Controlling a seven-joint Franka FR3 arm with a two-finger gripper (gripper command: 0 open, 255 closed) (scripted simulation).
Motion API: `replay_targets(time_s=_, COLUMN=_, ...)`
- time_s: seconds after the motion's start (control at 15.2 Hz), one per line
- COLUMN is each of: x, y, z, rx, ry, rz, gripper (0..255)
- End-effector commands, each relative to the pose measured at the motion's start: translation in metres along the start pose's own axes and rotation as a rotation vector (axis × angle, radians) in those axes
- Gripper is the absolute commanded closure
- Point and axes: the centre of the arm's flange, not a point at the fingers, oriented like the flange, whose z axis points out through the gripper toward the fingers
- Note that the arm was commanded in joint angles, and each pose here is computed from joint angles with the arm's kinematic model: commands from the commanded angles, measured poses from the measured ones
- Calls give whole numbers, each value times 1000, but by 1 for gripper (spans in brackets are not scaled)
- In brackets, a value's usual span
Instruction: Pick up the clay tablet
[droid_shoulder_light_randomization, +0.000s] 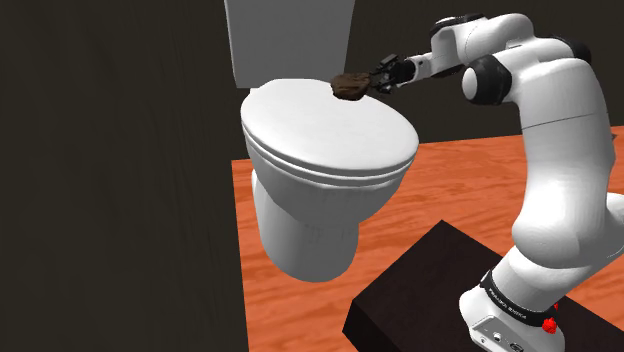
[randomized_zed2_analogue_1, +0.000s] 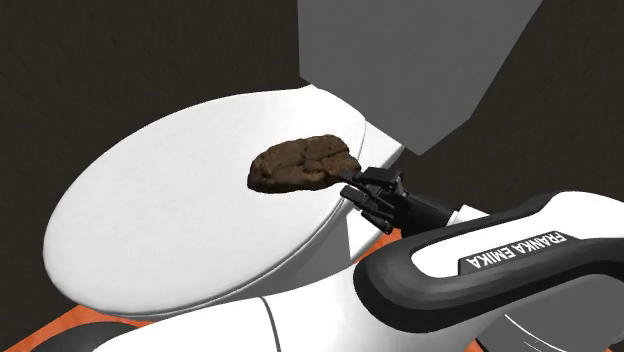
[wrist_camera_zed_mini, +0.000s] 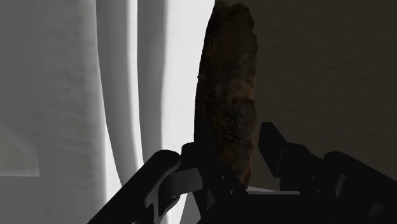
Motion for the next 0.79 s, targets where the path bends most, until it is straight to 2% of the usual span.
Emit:
replay_targets(time_s=0.0, x=1, y=-13, z=0, rx=0, ry=0, rz=-1, gripper=255)
replay_targets(time_s=0.73, x=4, y=-60, z=-8, rx=0, ry=0, rz=-1, gripper=255)
